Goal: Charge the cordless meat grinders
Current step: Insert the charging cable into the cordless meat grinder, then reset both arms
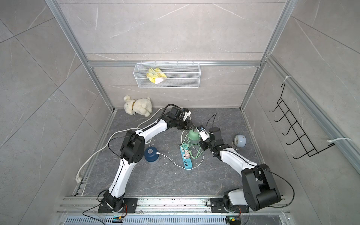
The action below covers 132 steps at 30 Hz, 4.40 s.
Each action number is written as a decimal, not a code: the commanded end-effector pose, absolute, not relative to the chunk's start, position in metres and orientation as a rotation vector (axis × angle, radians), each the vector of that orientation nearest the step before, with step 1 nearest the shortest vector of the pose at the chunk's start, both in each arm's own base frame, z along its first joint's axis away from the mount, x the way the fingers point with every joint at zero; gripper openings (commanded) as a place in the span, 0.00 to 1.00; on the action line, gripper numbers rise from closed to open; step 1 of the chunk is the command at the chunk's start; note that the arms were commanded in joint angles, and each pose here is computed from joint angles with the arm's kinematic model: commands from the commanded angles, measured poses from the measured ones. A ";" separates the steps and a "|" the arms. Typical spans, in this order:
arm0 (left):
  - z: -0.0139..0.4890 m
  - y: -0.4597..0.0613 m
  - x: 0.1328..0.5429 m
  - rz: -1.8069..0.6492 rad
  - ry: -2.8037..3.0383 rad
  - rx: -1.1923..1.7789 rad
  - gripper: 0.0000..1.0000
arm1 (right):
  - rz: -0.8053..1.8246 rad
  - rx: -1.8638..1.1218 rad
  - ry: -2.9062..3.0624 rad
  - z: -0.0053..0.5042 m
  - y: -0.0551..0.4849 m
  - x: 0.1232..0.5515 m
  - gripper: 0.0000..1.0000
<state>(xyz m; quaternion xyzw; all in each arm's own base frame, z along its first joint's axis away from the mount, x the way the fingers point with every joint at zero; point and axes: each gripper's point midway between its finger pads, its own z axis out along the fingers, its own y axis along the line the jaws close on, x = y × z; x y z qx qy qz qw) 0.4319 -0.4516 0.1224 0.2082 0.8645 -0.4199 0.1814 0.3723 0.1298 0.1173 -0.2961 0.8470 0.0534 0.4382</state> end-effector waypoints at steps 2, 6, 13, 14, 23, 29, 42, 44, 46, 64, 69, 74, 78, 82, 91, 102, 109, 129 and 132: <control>0.112 -0.450 0.413 -1.094 2.517 0.630 0.45 | 0.179 -0.714 2.082 0.132 0.137 0.379 0.00; 0.110 -0.451 0.409 -1.058 2.522 0.639 0.44 | 0.163 -0.709 2.101 0.134 0.135 0.377 0.00; 0.107 -0.450 0.404 -0.998 2.527 0.669 0.43 | 0.110 -0.714 2.129 0.139 0.133 0.376 0.00; 0.107 -0.450 0.402 -0.991 2.530 0.672 0.43 | 0.107 -0.713 2.128 0.141 0.133 0.376 0.00; 0.102 -0.455 0.392 -0.987 2.525 0.740 0.42 | 0.108 -0.709 2.098 0.147 0.138 0.386 0.00; 0.100 -0.460 0.380 -1.020 2.528 0.785 0.40 | 0.121 -0.695 2.049 0.159 0.144 0.396 0.00; 0.124 -0.465 0.378 -1.084 2.463 0.794 0.40 | 0.144 -0.655 2.055 0.151 0.143 0.392 0.00; 0.126 -0.465 0.379 -1.073 2.455 0.796 0.40 | 0.143 -0.659 2.073 0.150 0.140 0.386 0.00; 0.127 -0.464 0.381 -1.063 2.450 0.794 0.39 | 0.140 -0.663 2.096 0.146 0.138 0.381 0.00; 0.182 -0.446 0.435 -1.087 2.276 0.640 0.66 | 0.151 -0.514 2.111 0.161 0.109 0.353 0.58; 0.223 -0.399 0.462 -0.941 2.197 0.502 0.90 | 0.175 -0.350 2.072 0.187 0.089 0.341 0.68; 0.213 -0.248 0.479 -0.465 2.140 0.021 0.91 | 0.011 0.021 2.033 0.170 0.026 0.347 0.70; 0.196 -0.116 0.448 -0.023 2.079 -0.167 0.90 | -0.022 0.121 2.022 0.132 0.012 0.358 0.70; 0.181 -0.019 0.414 0.229 2.071 -0.248 0.90 | -0.128 0.135 1.914 0.118 -0.002 0.376 0.71; 0.140 0.021 0.395 0.104 2.018 -0.126 0.90 | -0.046 0.010 1.891 0.094 0.017 0.385 0.75; 0.107 0.004 0.382 0.001 1.993 0.027 0.91 | -0.015 0.012 1.876 0.096 0.016 0.387 0.86; 0.088 0.030 0.386 0.004 1.936 -0.096 1.00 | -0.004 0.014 1.872 0.097 0.015 0.387 0.90; 0.085 0.024 0.386 -0.001 1.968 -0.064 1.00 | -0.008 0.014 1.874 0.096 0.014 0.388 1.00; 0.085 0.023 0.386 -0.004 1.969 -0.064 1.00 | -0.007 0.013 1.874 0.096 0.014 0.387 1.00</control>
